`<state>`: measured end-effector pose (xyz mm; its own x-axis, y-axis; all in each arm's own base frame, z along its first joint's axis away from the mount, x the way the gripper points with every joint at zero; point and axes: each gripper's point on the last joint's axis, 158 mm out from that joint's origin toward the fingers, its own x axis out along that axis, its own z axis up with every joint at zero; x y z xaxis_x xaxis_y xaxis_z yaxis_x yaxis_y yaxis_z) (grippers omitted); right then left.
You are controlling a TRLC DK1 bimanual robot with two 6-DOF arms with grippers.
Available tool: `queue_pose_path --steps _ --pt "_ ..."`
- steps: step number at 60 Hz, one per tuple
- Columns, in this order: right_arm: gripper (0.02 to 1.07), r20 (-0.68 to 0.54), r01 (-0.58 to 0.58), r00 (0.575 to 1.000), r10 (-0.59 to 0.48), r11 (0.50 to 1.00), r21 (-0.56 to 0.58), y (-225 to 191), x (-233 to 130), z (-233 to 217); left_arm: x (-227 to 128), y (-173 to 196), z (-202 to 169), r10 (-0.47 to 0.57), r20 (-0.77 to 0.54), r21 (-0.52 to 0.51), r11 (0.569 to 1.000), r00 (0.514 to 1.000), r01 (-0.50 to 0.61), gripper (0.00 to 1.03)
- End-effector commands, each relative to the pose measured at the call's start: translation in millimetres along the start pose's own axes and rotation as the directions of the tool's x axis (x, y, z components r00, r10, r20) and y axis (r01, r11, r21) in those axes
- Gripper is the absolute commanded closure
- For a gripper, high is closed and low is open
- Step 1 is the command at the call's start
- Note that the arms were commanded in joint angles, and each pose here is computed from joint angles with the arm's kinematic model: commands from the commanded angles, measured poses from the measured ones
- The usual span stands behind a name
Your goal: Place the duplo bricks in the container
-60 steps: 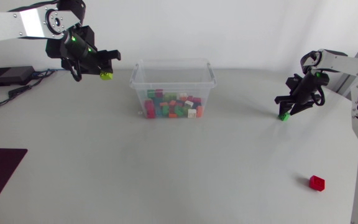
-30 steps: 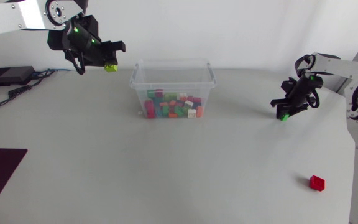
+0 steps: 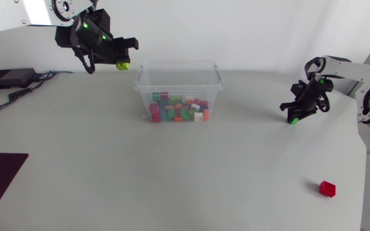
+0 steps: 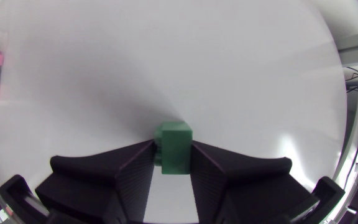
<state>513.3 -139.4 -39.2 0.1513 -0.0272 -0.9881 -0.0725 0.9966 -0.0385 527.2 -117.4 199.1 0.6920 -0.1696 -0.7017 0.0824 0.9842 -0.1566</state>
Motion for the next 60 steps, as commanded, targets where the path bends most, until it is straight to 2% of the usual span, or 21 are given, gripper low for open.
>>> queue_pose_path --steps 1,12,22,37,48,60 --pt "0.77 -0.011 -0.007 1.000 0.007 1.000 0.007 -0.4 13.7 -1.8 -22.5 -11.7 23.7 -0.029 0.068 0.012 1.000 0.997 0.028 0.68" --pt "0.78 0.004 -0.003 1.000 0.003 1.000 0.016 -0.2 12.9 -1.6 -21.8 -19.3 27.2 -0.042 0.085 0.022 0.999 0.995 0.040 0.68" --pt "0.82 0.044 0.007 0.999 -0.008 1.000 0.026 3.7 -7.4 -1.2 -17.2 -30.2 29.4 -0.057 0.088 0.035 0.998 0.995 0.054 0.68" --pt "0.83 0.128 -0.004 0.992 0.004 1.000 0.001 32.2 -55.6 -4.5 -8.5 -58.0 26.9 -0.094 0.079 0.061 0.994 0.992 0.090 0.68" --pt "0.83 0.182 -0.018 0.983 0.022 1.000 -0.024 53.3 -87.9 -7.2 3.4 -63.9 23.1 -0.100 0.068 0.068 0.993 0.993 0.095 0.68" --pt "0.84 0.286 -0.036 0.957 0.059 0.996 -0.085 97.7 -144.9 -0.2 26.8 -65.1 16.4 -0.097 0.049 0.069 0.993 0.994 0.094 0.68"
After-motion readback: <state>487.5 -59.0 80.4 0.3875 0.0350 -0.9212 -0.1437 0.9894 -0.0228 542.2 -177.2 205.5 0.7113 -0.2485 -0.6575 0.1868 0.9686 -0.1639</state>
